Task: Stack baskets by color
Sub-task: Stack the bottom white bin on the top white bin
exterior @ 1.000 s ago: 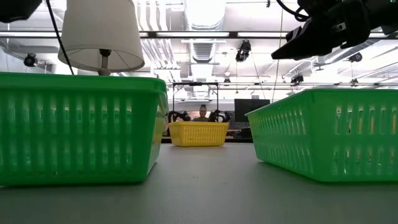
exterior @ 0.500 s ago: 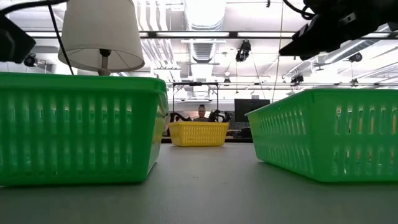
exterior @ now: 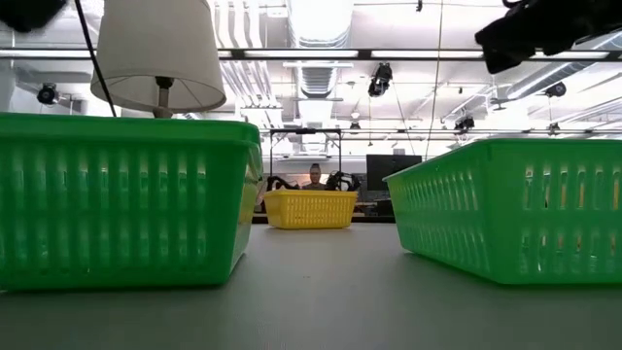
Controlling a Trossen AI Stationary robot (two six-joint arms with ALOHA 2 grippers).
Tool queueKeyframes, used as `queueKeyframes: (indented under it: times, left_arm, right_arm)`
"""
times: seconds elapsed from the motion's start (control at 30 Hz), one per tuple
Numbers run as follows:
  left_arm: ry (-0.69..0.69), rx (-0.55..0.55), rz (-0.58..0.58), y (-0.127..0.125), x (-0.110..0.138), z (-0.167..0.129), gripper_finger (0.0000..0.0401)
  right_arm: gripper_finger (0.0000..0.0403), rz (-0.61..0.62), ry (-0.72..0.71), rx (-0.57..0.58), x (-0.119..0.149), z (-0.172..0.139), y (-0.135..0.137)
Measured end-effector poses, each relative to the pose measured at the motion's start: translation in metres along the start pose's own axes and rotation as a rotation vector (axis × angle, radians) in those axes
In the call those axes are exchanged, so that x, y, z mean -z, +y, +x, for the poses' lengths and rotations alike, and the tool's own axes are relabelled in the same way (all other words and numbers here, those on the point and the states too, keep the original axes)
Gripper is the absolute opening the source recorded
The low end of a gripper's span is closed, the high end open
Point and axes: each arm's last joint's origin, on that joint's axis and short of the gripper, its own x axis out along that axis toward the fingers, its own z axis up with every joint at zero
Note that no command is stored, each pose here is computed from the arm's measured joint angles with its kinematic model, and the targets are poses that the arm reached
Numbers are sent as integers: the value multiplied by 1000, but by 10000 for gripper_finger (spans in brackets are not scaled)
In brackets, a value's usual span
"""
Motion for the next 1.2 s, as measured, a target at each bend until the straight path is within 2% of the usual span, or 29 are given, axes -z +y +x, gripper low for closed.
queueKeyframes:
  times: [0.17,0.27,0.37,0.53,0.7,0.93,1.07,1.2]
  left_arm:
    - [5,20,180,-1,0,-51,0]
    - [4,18,239,0,-5,-79,0]
    - [-12,90,307,-4,-16,-98,0]
    - [-165,171,480,-12,-44,-124,0]
    - [-369,194,655,-14,-79,-151,0]
    - [-679,223,894,-17,-136,-186,0]
    - [-811,228,1015,-26,-166,-187,0]
    - [-884,220,1043,-34,-194,-176,0]
  right_arm:
    - [8,-13,-24,-1,5,-5,0]
    - [8,-42,-49,8,4,-10,-1]
    - [8,-42,-71,42,2,-16,-4]
    - [8,-16,-49,164,0,-34,-11]
    - [8,43,-85,164,3,-54,-13]
    - [8,141,-156,117,10,-63,-12]
    - [8,191,-230,88,15,-63,-11]
    - [8,197,-242,77,24,-60,-9]
